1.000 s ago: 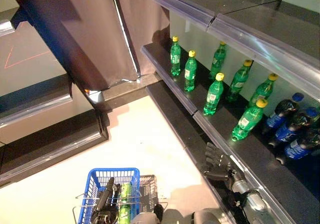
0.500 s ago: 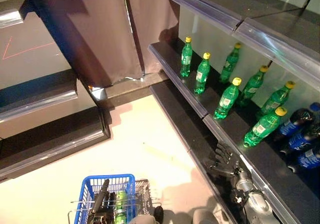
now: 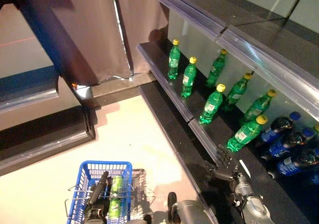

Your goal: Pick up the drink and place into the basket.

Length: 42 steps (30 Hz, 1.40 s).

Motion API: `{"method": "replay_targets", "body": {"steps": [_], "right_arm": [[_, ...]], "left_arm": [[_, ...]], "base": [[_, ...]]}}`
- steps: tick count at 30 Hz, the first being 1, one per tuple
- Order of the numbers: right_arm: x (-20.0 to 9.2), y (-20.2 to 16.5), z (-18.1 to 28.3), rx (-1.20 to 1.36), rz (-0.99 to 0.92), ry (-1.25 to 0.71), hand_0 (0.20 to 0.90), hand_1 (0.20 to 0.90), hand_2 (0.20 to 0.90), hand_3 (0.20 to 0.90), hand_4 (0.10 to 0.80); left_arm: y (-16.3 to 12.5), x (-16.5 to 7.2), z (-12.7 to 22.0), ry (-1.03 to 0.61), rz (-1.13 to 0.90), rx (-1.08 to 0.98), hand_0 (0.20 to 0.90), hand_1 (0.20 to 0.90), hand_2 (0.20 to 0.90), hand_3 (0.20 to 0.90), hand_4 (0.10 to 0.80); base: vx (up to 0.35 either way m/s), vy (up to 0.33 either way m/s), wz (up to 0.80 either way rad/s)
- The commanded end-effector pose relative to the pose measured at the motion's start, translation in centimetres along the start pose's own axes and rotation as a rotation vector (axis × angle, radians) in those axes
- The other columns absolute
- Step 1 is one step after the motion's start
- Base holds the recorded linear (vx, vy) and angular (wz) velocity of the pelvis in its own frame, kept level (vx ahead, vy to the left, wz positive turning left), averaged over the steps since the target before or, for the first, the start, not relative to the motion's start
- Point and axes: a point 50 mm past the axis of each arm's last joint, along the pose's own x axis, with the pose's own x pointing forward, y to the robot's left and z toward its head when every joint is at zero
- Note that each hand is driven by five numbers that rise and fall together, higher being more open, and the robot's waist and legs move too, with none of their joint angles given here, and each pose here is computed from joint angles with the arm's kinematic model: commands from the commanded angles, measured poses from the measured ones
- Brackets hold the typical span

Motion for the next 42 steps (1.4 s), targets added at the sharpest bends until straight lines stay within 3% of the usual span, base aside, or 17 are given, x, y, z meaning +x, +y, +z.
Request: {"method": "replay_targets", "body": {"steps": [1,8,22,30,42], "right_arm": [[0.4,0.3,3.7,-0.060,0.124,-0.196,0.900,0.900,0.900,0.900,0.800],[0.2,2.4,3.4,-0.091,0.356,-0.135,0.900,0.900,0.900,0.900,0.800],[0.7,2.6,4.4,-0.137,0.387,-0.146,0.900,0.900,0.900,0.900,0.800],[1.1,2.8,5.2,-0.204,0.442,-0.145,0.900,0.900,0.900,0.900,0.800],[1.5,2.6,6.0,-0.188,0.426,-0.195,0.900,0.900,0.900,0.900,0.800]], "left_arm": [[-7.2,0.1,7.1,-0.290,-0.398,0.076,0.300,0.300,0.300,0.200,0.100],[-7.9,-0.1,6.4,-0.274,-0.441,0.056,0.300,0.300,0.300,0.200,0.100],[-8.7,-0.5,5.6,-0.247,-0.506,0.029,0.300,0.300,0.300,0.200,0.100],[-7.7,-0.4,5.1,-0.267,-0.474,-0.030,0.300,0.300,0.300,0.200,0.100],[-9.4,1.0,7.1,-0.293,-0.480,-0.029,0.300,0.300,0.300,0.200,0.100]], "base": [[0.311,-0.099,0.10],[0.223,-0.099,0.06],[0.084,0.040,0.02],[0.136,0.288,-0.47],[0.066,0.437,-0.50]]}}
